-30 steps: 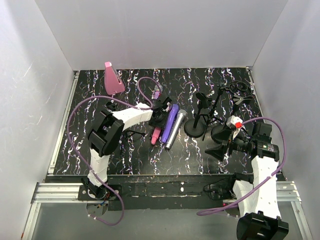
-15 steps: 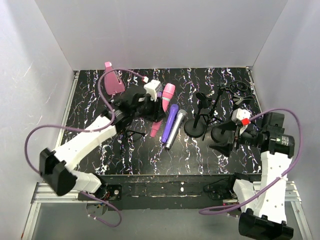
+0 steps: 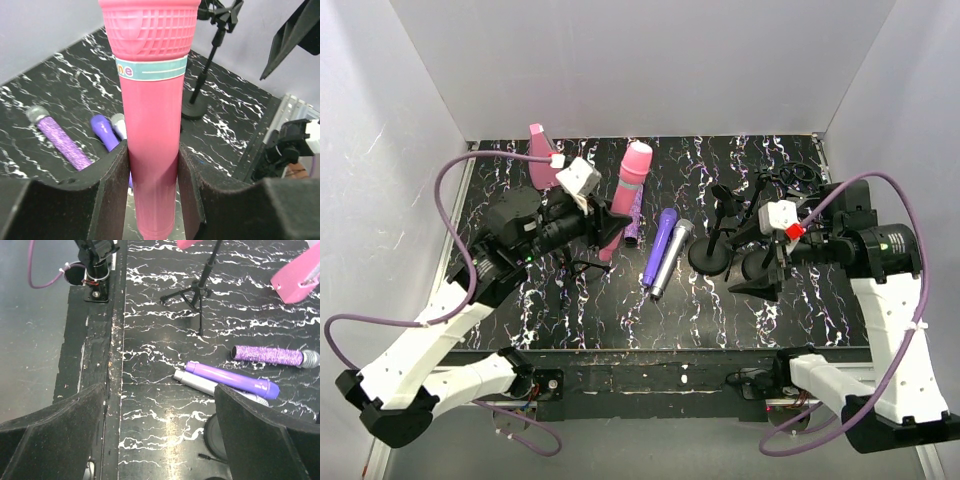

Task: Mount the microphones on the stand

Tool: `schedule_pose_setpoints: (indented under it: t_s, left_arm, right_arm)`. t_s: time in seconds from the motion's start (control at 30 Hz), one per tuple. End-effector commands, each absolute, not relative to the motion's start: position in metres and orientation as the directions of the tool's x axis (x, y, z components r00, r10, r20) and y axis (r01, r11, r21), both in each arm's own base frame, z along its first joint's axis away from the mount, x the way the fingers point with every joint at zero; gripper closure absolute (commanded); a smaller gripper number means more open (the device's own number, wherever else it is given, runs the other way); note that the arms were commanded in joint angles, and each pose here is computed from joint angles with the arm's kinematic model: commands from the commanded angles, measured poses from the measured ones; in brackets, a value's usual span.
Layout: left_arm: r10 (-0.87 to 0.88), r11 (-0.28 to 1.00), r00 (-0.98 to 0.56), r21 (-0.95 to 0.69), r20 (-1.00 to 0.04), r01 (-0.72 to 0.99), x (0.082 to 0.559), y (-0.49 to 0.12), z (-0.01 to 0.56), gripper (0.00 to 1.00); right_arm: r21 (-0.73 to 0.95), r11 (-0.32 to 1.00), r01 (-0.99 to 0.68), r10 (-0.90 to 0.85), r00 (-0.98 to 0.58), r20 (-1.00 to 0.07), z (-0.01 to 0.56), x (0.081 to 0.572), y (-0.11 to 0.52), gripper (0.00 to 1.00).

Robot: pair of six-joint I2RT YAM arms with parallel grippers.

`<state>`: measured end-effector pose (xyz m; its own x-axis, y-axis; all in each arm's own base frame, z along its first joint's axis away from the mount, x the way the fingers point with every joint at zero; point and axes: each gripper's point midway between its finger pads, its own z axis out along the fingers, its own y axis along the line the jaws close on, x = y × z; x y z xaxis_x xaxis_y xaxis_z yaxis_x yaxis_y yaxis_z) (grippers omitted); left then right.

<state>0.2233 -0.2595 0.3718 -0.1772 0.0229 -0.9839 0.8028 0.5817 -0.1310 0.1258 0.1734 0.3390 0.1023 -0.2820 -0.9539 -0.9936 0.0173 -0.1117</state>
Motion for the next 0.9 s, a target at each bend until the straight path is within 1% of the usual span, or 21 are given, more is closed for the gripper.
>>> schedule_pose_setpoints:
  t_s: [0.0,0.03,0.2,0.3,0.4,0.5,0.57,0.6,0.67,0.73,0.87]
  left_arm:
    - [0.046,0.662,-0.058,-0.013,-0.997,0.750,0.224,-0.230,0.402,1.00]
    - [0.061,0.680,-0.023,0.025,-0.998,0.733,0.226,-0.222,0.407,1.00]
    - [0.064,0.772,0.009,0.055,-0.998,0.634,0.231,-0.194,0.417,1.00]
    - [0.073,0.804,0.035,0.080,-0.997,0.590,0.232,-0.181,0.422,1.00]
    - [0.087,0.813,0.062,0.107,-0.994,0.572,0.230,-0.173,0.424,1.00]
    - [0.098,0.782,0.083,0.128,-0.992,0.610,0.224,-0.178,0.421,1.00]
    - [0.113,0.755,0.094,0.147,-0.989,0.639,0.221,-0.183,0.418,1.00]
    - [0.117,0.748,0.098,0.153,-0.988,0.646,0.220,-0.184,0.417,1.00]
    - [0.139,0.746,0.106,0.174,-0.985,0.642,0.221,-0.184,0.413,1.00]
    - [0.155,0.757,0.126,0.200,-0.980,0.622,0.224,-0.180,0.413,1.00]
    - [0.186,0.766,0.182,0.258,-0.966,0.588,0.236,-0.182,0.421,1.00]
  right_arm:
    - [-0.003,-0.066,-0.998,-0.363,0.027,-0.931,0.340,0.100,0.178,0.03]
    - [-0.023,-0.096,-0.995,-0.373,0.057,-0.926,0.341,0.100,0.182,0.03]
    - [-0.104,-0.187,-0.977,-0.392,0.171,-0.904,0.347,0.111,0.216,0.03]
    - [-0.141,-0.221,-0.965,-0.391,0.220,-0.894,0.346,0.116,0.242,0.03]
    - [-0.194,-0.214,-0.957,-0.363,0.263,-0.894,0.350,0.127,0.271,0.03]
    - [-0.187,-0.111,-0.976,-0.267,0.210,-0.940,0.376,0.148,0.300,0.04]
    - [-0.105,-0.008,-0.994,-0.176,0.104,-0.979,0.399,0.162,0.315,0.03]
    - [-0.103,0.017,-0.995,-0.118,0.100,-0.988,0.412,0.168,0.322,0.03]
    - [-0.083,0.020,-0.996,-0.028,0.082,-0.996,0.433,0.170,0.330,0.03]
    - [-0.040,0.006,-0.999,0.014,0.040,-0.999,0.442,0.171,0.339,0.05]
    - [0.021,-0.016,-1.000,-0.026,-0.020,-0.999,0.421,0.182,0.356,0.07]
